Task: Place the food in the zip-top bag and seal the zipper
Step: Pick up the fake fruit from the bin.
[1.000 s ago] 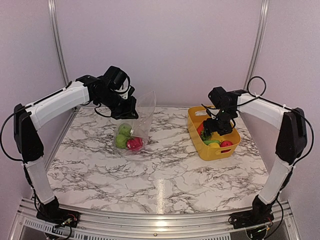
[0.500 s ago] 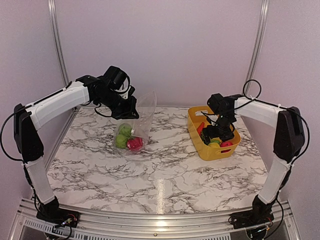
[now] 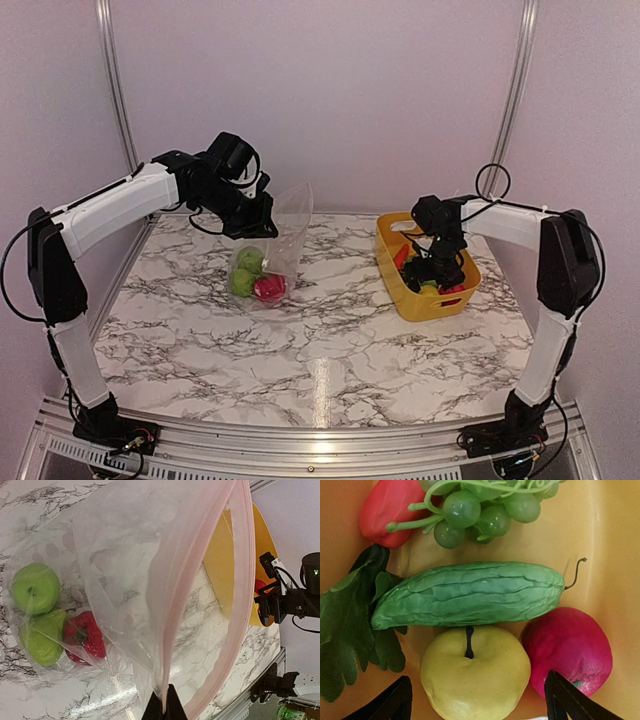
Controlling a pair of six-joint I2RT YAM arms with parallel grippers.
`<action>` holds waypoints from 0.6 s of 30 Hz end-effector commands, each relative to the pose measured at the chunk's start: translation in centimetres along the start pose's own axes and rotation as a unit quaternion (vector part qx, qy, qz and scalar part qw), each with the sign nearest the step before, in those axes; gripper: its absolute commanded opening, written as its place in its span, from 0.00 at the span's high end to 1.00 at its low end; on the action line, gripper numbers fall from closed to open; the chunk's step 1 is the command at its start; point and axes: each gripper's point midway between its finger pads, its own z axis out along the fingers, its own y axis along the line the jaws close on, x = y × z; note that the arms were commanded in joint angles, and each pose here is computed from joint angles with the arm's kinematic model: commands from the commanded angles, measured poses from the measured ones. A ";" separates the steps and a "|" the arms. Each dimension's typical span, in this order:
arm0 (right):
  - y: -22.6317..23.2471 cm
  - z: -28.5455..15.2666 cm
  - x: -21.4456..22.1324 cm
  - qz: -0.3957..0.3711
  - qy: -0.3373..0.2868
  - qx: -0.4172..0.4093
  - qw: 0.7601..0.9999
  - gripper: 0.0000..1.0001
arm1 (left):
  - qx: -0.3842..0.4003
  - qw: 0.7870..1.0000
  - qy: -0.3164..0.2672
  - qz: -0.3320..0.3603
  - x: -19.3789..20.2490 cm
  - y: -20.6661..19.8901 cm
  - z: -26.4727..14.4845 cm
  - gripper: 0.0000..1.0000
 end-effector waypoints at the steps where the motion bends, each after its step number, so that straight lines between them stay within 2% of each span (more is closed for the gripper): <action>1: 0.2 1.4 0.3 0.000 0.022 -0.005 1.000 0.14 | -0.001 1.000 -0.003 0.004 0.2 -0.1 -0.3 1.00; 12: 0.6 0.4 -0.9 -0.001 0.013 -0.016 1.000 0.36 | 0.000 1.000 -0.005 0.006 -0.1 -0.1 -0.2 1.00; 18: 0.2 -2.6 -3.5 0.001 -0.028 -0.002 1.000 0.40 | 0.000 1.000 -0.005 0.006 -0.2 -0.1 -0.1 1.00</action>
